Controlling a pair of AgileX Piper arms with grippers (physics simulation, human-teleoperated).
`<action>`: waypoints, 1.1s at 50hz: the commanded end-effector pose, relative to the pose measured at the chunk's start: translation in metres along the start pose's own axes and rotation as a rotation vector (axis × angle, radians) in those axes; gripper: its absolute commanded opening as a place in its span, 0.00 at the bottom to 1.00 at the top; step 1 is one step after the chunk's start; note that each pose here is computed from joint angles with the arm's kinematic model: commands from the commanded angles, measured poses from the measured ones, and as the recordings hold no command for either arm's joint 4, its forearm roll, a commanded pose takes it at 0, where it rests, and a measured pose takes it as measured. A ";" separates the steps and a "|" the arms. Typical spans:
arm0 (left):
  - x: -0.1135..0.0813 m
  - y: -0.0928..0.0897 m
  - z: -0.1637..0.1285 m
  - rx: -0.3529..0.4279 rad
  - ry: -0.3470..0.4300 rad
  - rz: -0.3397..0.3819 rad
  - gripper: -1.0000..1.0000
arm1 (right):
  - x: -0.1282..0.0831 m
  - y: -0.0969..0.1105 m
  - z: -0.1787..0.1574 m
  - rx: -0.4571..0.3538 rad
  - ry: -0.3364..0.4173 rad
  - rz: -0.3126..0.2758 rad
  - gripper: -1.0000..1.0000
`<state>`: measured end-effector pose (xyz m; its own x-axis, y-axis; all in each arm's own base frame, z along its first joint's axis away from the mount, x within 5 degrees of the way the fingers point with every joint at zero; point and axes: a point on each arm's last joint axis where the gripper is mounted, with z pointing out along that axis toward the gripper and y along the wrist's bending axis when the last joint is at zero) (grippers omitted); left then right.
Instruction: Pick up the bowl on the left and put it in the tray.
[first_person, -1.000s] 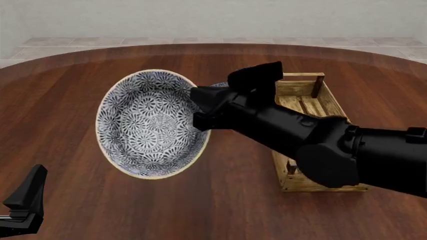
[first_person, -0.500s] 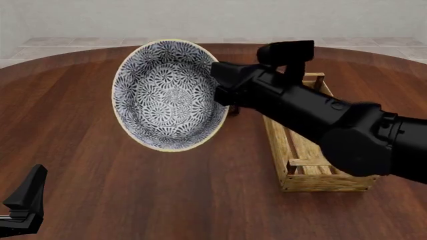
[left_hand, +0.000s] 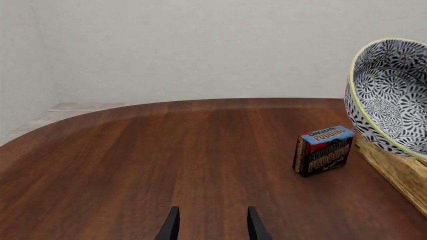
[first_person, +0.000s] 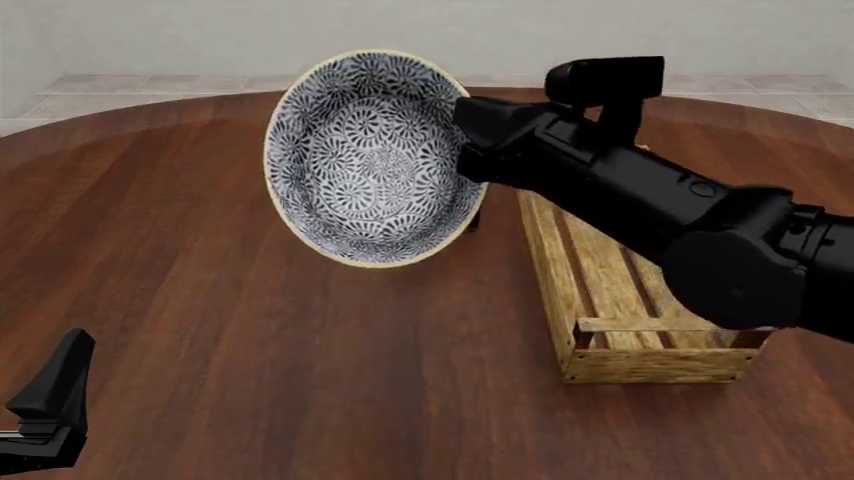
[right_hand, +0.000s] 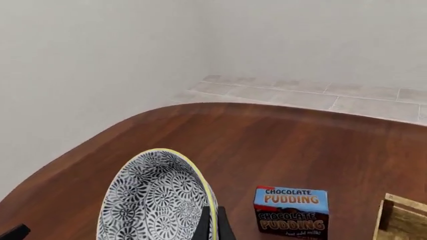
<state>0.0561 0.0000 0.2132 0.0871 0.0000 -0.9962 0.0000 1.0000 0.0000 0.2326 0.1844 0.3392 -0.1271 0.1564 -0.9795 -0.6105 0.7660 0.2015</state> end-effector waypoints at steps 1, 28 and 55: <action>0.000 0.000 0.000 0.000 0.000 0.000 1.00 | -0.015 -0.011 -0.007 0.041 -0.053 0.015 0.00; 0.000 0.000 0.000 0.000 0.000 0.000 1.00 | -0.041 -0.059 -0.034 0.199 -0.201 0.170 0.00; 0.000 0.000 0.000 0.000 0.000 0.000 1.00 | -0.024 -0.088 -0.033 0.279 -0.213 0.288 0.00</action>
<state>0.0561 0.0000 0.2132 0.0871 0.0000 -0.9962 0.0000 1.0000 0.0000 0.2555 0.1024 0.3509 -0.0793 0.4504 -0.8893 -0.3793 0.8114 0.4447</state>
